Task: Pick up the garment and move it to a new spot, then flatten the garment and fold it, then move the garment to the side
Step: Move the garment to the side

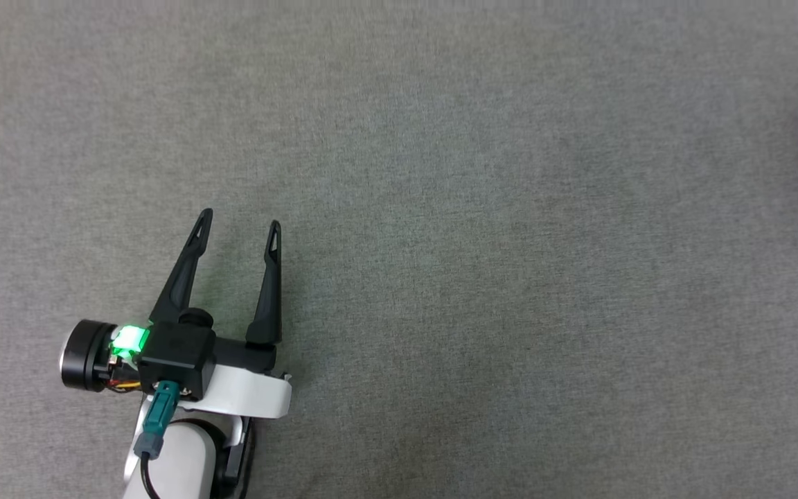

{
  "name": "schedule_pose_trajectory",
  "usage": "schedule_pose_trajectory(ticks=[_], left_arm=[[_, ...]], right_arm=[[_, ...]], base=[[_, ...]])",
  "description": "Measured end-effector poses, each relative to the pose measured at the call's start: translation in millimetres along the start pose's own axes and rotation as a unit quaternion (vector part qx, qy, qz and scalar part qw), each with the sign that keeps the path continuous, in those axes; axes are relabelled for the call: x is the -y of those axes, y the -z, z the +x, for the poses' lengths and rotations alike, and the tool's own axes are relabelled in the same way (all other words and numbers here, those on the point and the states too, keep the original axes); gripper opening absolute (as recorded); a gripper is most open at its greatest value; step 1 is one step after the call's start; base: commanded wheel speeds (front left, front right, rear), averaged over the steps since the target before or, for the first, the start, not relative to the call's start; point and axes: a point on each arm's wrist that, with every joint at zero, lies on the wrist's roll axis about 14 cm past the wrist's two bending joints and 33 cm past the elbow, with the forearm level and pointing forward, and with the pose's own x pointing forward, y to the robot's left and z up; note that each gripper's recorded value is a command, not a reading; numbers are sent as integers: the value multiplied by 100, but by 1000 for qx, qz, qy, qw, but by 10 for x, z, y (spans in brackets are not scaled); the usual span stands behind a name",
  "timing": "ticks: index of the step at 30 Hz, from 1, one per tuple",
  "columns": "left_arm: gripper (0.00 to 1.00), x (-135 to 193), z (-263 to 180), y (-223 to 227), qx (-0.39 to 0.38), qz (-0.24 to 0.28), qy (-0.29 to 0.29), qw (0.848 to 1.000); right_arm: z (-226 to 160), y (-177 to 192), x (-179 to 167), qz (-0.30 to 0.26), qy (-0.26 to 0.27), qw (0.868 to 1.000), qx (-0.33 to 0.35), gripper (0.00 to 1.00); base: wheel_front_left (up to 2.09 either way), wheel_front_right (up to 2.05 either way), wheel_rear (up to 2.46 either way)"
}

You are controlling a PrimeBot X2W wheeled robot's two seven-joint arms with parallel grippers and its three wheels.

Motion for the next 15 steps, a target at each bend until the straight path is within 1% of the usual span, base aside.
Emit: schedule_pose_trajectory(ticks=[4,8,12,15], left_arm=[[100,5,-94,-123,8,1,-6,1000],[100,-2,-226,-241,14,1,-15,1000],[100,-37,-364,-353,21,1,-27,999],[100,-91,-474,-427,26,3,-40,999]], right_arm=[[-166,-394,5,12,1,996,86,100],[-435,-784,-59,18,-8,983,181,100],[-773,-1131,-166,30,-17,960,278,100],[-1037,-1328,-320,43,-30,938,343,100]], base=[[0,0,0],[0,0,0],[0,0,0],[0,0,0]])
